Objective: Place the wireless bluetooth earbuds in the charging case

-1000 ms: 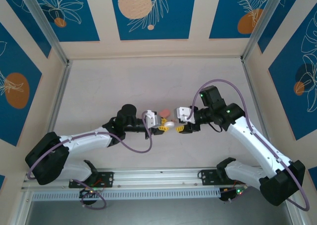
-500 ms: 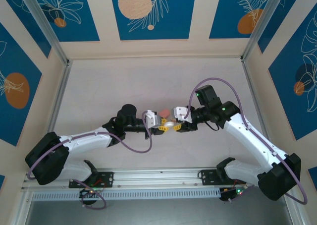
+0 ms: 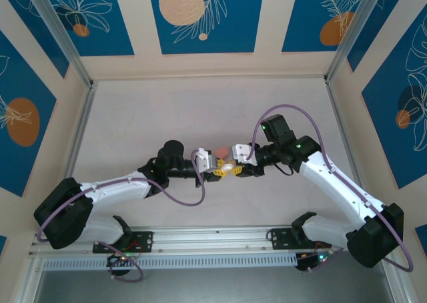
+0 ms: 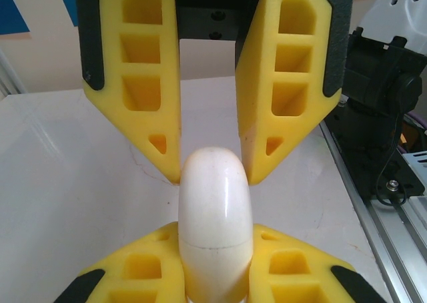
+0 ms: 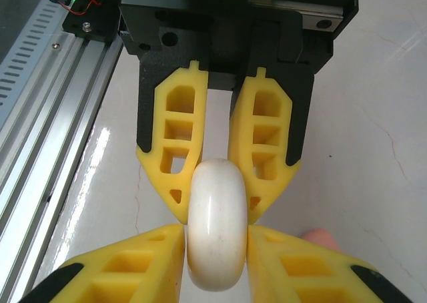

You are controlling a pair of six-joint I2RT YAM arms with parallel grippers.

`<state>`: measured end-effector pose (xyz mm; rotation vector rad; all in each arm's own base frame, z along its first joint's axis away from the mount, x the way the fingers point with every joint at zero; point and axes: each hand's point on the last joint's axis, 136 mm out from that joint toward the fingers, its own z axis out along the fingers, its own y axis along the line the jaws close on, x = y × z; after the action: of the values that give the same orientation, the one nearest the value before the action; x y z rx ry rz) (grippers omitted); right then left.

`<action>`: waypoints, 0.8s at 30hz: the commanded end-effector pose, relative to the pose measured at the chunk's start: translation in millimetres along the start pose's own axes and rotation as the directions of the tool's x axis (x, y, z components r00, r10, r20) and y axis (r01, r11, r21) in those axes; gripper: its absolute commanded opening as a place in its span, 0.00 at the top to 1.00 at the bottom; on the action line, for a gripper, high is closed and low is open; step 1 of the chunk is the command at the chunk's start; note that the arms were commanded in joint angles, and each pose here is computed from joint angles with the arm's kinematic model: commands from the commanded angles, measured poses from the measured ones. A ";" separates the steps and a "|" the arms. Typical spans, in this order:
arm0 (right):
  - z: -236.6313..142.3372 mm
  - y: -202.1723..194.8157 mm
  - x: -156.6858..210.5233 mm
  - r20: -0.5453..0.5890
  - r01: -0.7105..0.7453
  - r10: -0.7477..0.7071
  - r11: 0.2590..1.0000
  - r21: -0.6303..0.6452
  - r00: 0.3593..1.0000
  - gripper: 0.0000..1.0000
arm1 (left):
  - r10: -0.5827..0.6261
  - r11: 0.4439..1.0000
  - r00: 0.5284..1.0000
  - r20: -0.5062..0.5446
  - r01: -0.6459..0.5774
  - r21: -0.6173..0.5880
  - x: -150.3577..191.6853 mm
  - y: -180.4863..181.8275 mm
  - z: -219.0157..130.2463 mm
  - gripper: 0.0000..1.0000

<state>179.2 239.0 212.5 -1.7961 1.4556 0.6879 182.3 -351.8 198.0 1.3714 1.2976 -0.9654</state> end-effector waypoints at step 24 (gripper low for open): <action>-26.0 -23.5 35.1 -0.061 -0.168 0.170 0.985 0.035 0.984 0.81 | 0.031 0.984 0.998 -0.056 -0.040 -0.174 -0.3 24.5 -11.5 0.25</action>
<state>208.6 208.2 204.9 -1.7149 1.6158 0.6493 197.9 -344.7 202.4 1.3225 1.3278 -0.8415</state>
